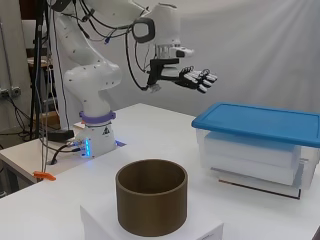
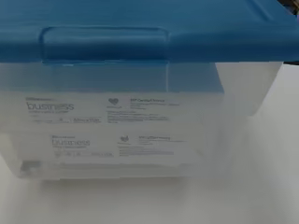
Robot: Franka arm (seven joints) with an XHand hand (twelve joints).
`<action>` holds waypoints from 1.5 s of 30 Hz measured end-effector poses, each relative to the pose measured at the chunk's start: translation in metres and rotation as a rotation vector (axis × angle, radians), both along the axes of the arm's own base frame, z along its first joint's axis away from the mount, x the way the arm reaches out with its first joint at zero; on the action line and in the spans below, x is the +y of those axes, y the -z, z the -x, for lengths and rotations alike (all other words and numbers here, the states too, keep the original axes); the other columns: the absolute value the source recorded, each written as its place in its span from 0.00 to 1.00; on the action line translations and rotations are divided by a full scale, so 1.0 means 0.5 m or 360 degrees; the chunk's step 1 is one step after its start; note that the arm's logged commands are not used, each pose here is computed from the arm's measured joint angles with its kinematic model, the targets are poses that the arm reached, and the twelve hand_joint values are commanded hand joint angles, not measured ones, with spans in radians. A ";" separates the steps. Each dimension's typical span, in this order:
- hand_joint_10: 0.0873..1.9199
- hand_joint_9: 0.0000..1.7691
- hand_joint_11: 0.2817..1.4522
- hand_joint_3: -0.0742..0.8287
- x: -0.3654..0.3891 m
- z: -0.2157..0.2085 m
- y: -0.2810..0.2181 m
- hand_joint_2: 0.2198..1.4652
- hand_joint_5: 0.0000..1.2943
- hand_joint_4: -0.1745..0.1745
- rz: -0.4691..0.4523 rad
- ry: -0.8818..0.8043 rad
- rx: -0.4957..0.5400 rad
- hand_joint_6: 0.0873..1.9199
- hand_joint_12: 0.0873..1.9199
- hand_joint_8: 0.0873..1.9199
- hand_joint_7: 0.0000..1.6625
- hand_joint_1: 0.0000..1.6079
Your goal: Teleoperate dual arm-hand system to remove items from a box
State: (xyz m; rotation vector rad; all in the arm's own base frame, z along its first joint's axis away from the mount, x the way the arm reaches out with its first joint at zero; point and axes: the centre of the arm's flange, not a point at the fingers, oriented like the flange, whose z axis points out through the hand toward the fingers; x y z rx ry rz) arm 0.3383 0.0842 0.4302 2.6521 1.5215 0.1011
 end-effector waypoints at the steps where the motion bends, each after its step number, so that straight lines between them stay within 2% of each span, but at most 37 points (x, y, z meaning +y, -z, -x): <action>1: 0.00 0.11 0.08 0.08 -0.004 -0.002 0.006 0.47 0.00 0.23 -0.0004 0.0027 -0.0003 0.00 0.00 0.00 0.00 0.14; 5: 0.00 0.10 0.08 0.09 -0.001 -0.017 0.029 0.49 0.00 0.23 0.0131 -0.0042 0.0036 0.00 0.00 0.00 0.00 0.12; 7: 0.00 0.09 0.07 0.09 0.009 -0.028 0.039 0.49 0.00 0.28 0.0227 -0.0030 0.0050 0.00 0.00 0.00 0.00 0.11; 9: 0.00 0.08 0.07 0.09 0.029 -0.036 0.050 0.50 0.00 0.31 0.0385 0.0029 0.0015 0.00 0.00 0.00 0.00 0.12; 11: 0.00 0.08 0.07 0.10 0.046 -0.042 0.060 0.51 0.00 0.32 0.0465 0.0109 -0.0035 0.00 0.00 0.00 0.00 0.12; 13: 0.00 0.08 0.08 0.10 0.061 -0.046 0.076 0.51 0.00 0.33 0.0488 0.0170 -0.0064 0.00 0.00 0.00 0.00 0.12; 16: 0.00 0.08 0.08 0.09 0.076 -0.050 0.096 0.51 0.00 0.34 0.0522 0.0115 -0.0074 0.00 0.00 0.00 0.00 0.10; 21: 0.00 0.08 0.09 0.08 0.096 -0.041 0.121 0.50 0.00 0.37 0.0454 0.0156 0.0016 0.00 0.00 0.00 0.00 0.07; 25: 0.00 0.08 0.09 0.07 0.108 -0.040 0.161 0.47 0.00 0.36 0.0578 0.0182 0.0056 0.00 0.00 0.00 0.00 0.08; 26: 0.00 0.08 0.09 0.08 0.111 -0.039 0.170 0.48 0.00 0.36 0.0589 0.0163 0.0060 0.00 0.00 0.00 0.00 0.12; 28: 0.00 0.12 0.09 0.18 0.123 -0.036 0.165 0.67 0.00 0.35 0.0581 0.0115 0.0015 0.00 0.00 0.00 0.02 0.54; 29: 0.00 0.13 0.09 0.21 0.127 -0.038 0.162 0.72 0.00 0.33 0.0567 0.0102 -0.0009 0.00 0.00 0.00 0.03 0.66; 30: 0.00 0.13 0.07 0.22 0.129 -0.040 0.161 0.75 0.00 0.32 0.0541 0.0092 -0.0020 0.00 0.00 0.00 0.03 0.71; 31: 0.00 0.16 0.08 0.22 0.131 -0.044 0.161 0.79 0.08 0.28 0.0507 0.0066 -0.0025 0.00 0.00 0.00 0.09 0.74; 32: 0.00 0.23 0.10 0.19 0.132 -0.050 0.161 0.83 0.20 0.24 0.0476 0.0024 -0.0026 0.00 0.00 0.00 0.18 0.74; 33: 0.00 0.32 0.16 0.15 0.135 -0.059 0.161 0.84 0.35 0.26 0.0459 -0.0037 -0.0021 0.00 0.00 0.00 0.29 0.71; 34: 0.00 0.39 0.19 0.12 0.139 -0.068 0.158 0.83 0.46 0.28 0.0451 -0.0080 -0.0015 0.00 0.00 0.00 0.37 0.69; 35: 0.00 0.43 0.22 0.10 0.141 -0.080 0.151 0.82 0.53 0.30 0.0441 -0.0116 0.0003 0.00 0.00 0.00 0.43 0.67; 37: 0.00 0.44 0.19 0.08 0.127 -0.101 0.138 0.80 0.57 0.30 0.0352 -0.0145 0.0060 0.00 0.00 0.00 0.46 0.65; 39: 0.00 0.41 0.17 0.08 0.113 -0.114 0.131 0.81 0.56 0.31 0.0174 -0.0210 0.0034 0.00 0.00 0.00 0.45 0.63; 41: 0.00 0.39 0.16 0.09 0.116 -0.129 0.098 0.81 0.55 0.30 0.0100 -0.0295 -0.0098 0.00 0.00 0.00 0.44 0.61; 45: 0.00 0.40 0.18 0.08 0.131 -0.130 -0.017 0.82 0.56 0.32 0.0052 -0.0304 -0.0300 0.00 0.00 0.00 0.45 0.61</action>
